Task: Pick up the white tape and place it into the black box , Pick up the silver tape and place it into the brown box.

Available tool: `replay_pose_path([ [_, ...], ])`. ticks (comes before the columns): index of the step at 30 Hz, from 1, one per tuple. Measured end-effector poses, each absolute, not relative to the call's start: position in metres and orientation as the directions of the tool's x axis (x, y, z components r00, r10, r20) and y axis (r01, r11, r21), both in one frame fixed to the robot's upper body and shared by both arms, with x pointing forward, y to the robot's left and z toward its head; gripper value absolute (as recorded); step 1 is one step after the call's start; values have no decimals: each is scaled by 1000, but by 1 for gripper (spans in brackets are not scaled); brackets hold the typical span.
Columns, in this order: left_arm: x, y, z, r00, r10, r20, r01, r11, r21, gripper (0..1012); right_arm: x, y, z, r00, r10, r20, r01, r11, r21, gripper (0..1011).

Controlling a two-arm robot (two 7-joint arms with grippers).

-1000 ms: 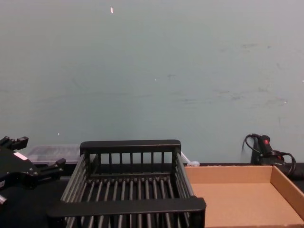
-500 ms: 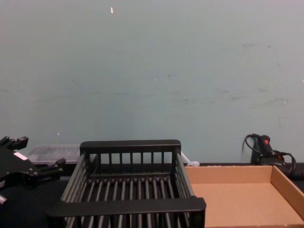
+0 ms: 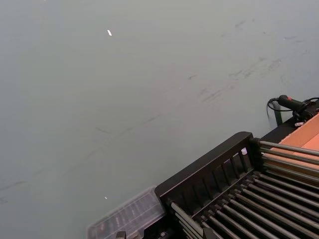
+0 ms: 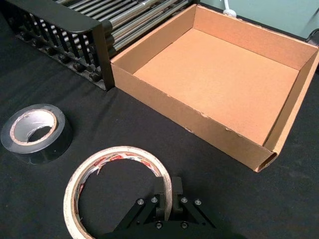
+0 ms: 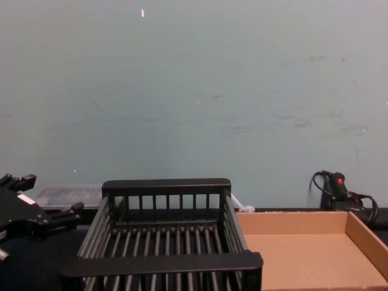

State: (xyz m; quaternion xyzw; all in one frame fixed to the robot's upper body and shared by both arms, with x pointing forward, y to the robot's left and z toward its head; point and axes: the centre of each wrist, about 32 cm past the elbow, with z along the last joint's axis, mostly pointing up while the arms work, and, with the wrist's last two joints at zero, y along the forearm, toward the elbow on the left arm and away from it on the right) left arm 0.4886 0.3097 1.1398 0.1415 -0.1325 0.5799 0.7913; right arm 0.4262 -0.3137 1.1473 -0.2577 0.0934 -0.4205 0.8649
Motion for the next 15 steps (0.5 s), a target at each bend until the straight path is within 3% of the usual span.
replay_pose_path([
  [15,489,310,1140,292,880,374,-955,287,70,1001,425,-316,1148,644,-763,60,677,532,-509,88],
])
